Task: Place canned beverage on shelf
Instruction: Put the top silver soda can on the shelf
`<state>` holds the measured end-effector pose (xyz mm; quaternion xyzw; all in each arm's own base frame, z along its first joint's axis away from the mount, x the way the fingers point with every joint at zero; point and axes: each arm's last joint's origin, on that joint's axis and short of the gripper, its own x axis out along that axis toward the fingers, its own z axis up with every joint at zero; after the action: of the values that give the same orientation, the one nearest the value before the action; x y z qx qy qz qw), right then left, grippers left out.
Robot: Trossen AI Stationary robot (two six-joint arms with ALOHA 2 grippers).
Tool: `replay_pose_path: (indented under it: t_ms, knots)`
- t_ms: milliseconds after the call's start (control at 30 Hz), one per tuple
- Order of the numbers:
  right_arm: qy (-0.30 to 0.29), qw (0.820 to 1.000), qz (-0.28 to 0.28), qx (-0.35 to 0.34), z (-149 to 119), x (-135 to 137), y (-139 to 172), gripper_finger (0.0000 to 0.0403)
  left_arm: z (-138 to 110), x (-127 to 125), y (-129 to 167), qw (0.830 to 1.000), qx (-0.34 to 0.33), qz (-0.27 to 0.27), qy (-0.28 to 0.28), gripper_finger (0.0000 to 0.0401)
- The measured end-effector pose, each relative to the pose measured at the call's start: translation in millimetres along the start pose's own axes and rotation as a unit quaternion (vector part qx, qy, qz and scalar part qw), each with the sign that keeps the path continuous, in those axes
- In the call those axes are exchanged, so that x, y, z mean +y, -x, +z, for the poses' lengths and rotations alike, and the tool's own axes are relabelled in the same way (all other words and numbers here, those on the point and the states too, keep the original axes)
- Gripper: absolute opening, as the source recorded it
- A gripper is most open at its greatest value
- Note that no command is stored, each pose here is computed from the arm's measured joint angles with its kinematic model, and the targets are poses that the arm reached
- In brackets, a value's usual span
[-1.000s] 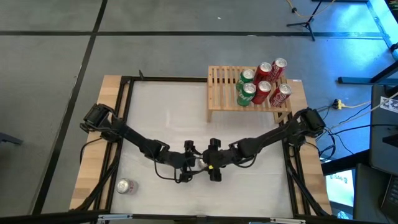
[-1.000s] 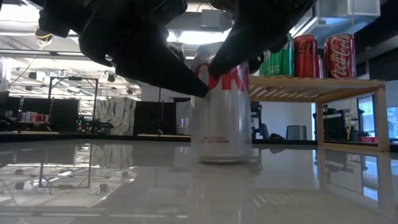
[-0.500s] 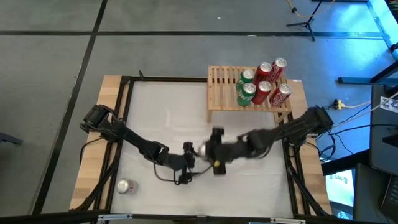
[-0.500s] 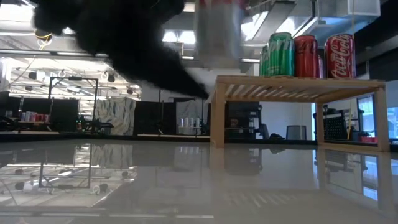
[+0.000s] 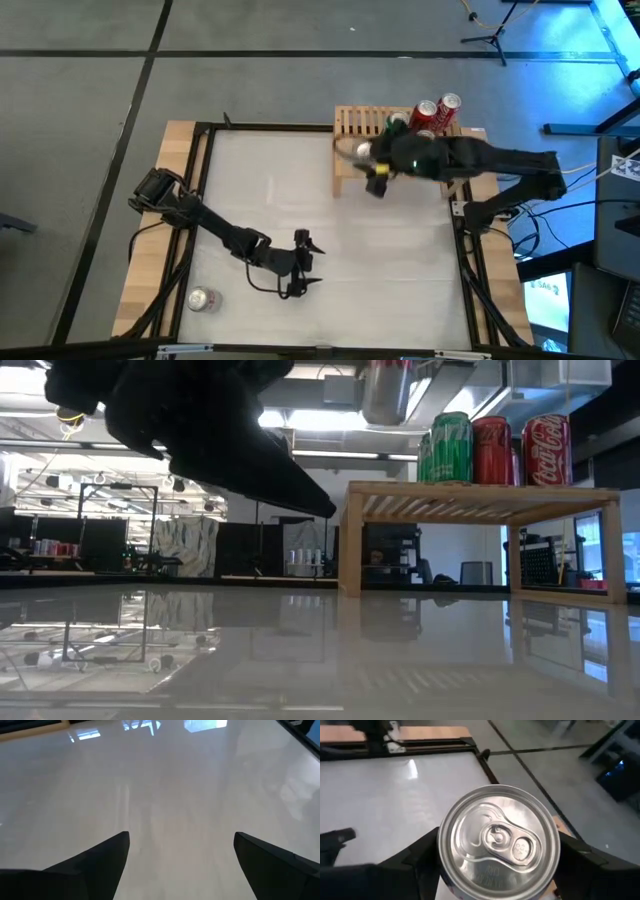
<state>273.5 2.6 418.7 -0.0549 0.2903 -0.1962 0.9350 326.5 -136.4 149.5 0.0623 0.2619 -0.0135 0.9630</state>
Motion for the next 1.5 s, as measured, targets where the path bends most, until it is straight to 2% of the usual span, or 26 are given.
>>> replay_pose_path:
  t_ms: [300,367,533,1200,1500]
  knots:
    - [-0.053,0.998,0.002,0.041,-5.9,-66.5,-33.5,0.0282,0.0,0.4,0.0,1.000,0.000,0.005,0.000,0.0349]
    - [-0.062,0.997,-0.004,0.046,-8.0,-78.4,-37.1,0.0282,0.0,0.3,0.0,1.000,0.000,0.004,0.000,0.0349]
    - [-0.077,0.995,0.022,0.063,-13.6,-95.8,-49.3,0.0282,0.0,0.4,0.0,1.000,0.000,0.005,-0.002,0.0349]
    - [-0.059,0.990,0.038,0.121,-26.3,-100.6,-92.3,0.0282,0.0,0.4,0.0,1.000,0.000,0.005,-0.002,0.0349]
    - [-0.056,0.989,0.035,0.132,-29.0,-104.1,-95.5,0.0282,0.0,0.4,0.0,1.000,0.000,0.005,-0.002,0.0349]
